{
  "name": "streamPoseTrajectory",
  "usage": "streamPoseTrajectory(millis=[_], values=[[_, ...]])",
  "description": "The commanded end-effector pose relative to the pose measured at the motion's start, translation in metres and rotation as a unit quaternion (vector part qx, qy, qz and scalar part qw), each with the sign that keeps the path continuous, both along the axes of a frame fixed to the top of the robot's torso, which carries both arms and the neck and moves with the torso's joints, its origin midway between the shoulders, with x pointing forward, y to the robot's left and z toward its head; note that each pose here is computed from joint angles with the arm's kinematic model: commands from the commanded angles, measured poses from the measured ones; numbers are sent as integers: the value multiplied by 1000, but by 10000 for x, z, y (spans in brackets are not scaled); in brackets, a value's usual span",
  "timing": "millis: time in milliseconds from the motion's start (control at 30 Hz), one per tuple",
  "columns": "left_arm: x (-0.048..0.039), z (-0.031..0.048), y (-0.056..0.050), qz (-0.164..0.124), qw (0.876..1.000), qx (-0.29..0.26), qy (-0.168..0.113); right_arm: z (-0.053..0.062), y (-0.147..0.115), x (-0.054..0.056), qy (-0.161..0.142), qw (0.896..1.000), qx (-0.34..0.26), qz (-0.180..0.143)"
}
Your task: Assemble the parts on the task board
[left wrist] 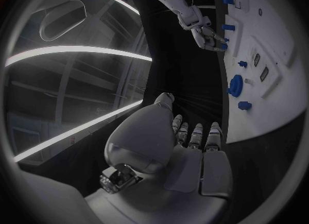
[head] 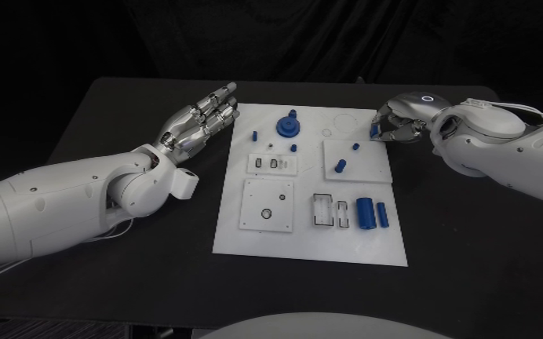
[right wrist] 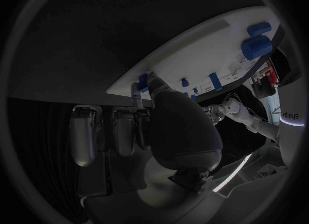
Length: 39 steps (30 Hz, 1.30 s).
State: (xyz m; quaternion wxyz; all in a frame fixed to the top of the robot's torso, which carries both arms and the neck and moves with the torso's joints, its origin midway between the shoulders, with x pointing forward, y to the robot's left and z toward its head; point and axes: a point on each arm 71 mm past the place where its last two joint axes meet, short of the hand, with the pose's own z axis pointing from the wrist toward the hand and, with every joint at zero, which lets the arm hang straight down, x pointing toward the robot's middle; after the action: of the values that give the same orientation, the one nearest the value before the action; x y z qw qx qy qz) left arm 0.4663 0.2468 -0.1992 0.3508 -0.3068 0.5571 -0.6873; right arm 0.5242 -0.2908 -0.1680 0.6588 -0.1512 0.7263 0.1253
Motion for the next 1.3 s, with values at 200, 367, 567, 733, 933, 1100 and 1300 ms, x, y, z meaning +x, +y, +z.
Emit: streamPoseTrajectory(millis=[200, 367, 567, 733, 933, 1100, 1300], values=[[-10, 10, -3, -7, 1000, -8, -9, 24, 22, -19, -22, 1000, 13, 7], [-10, 9, 5, -7, 1000, -8, -9, 53, 49, -37, -38, 999, 23, 11], [-13, 9, 15, -5, 1000, -7, -9, 113, 129, -83, -51, 998, 35, 22], [-12, 8, 17, -5, 1000, -7, -8, 197, 228, -125, -61, 996, 46, 37], [-12, 8, 13, -5, 1000, -7, -9, 274, 364, -190, -76, 994, 62, 58], [-12, 8, 17, -4, 1000, -6, -8, 313, 513, -258, -86, 990, 78, 81], [-11, 6, 15, -5, 1000, -6, -8, 357, 732, -361, -91, 983, 118, 109]])
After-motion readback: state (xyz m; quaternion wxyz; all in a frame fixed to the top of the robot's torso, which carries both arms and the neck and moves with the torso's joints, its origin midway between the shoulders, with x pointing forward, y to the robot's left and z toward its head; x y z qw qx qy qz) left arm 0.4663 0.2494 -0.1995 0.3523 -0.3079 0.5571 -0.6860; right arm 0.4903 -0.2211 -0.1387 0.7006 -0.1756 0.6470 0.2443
